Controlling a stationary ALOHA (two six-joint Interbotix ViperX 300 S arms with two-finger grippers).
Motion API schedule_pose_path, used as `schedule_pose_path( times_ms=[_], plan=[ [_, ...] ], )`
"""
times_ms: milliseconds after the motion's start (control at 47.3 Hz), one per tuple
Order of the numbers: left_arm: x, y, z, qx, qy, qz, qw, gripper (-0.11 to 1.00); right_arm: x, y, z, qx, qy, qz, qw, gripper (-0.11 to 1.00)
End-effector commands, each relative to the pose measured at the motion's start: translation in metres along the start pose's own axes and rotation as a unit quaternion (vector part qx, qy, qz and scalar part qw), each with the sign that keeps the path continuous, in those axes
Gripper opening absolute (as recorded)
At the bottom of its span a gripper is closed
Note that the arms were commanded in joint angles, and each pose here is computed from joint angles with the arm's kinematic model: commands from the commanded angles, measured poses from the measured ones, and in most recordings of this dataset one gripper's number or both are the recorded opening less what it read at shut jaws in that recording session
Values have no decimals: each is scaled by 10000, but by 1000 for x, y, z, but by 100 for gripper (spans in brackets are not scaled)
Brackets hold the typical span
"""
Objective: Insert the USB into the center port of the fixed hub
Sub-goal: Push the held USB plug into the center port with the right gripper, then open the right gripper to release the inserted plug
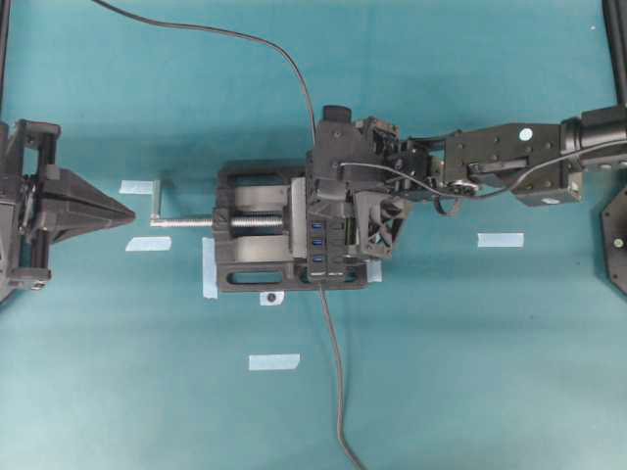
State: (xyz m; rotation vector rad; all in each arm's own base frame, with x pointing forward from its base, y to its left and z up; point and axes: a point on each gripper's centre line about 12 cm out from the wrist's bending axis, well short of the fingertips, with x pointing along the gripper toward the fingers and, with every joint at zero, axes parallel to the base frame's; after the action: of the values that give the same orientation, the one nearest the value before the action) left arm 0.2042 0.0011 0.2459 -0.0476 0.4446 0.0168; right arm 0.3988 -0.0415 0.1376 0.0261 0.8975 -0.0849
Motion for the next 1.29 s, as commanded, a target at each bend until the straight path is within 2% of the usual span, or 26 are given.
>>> schedule_pose_path(
  times_ms=[0,317,465,571,677,825,951,1015,1268],
  plan=[
    [0,0,7,-3,-92,2,10000,1,2,-3,-5,59,154,-22,9999,7],
    [0,0,7,-4,-92,4,10000,1,0,-4,5,36,31,-27,10000,7],
    [0,0,6,-134,-92,3,9999,1,-2,-4,8,36,-45,-29,10000,11],
    [0,0,4,-203,-77,3,9998,1,-4,-5,9,26,-68,-35,10000,18],
    [-1,0,5,-203,-100,1,9997,1,-3,-5,9,34,-53,-32,10000,30],
    [-2,0,5,-203,-108,1,9997,1,-4,-5,12,47,-91,-40,9999,55],
    [-2,0,5,-210,-108,-1,9997,1,-5,-5,14,54,-114,-39,9999,72],
    [-2,0,6,-211,-115,1,9997,1,-5,-5,15,47,-114,-40,9999,76],
    [-3,0,7,-211,-154,-2,9997,1,-7,-5,16,55,-137,-41,9999,77]
  ],
)
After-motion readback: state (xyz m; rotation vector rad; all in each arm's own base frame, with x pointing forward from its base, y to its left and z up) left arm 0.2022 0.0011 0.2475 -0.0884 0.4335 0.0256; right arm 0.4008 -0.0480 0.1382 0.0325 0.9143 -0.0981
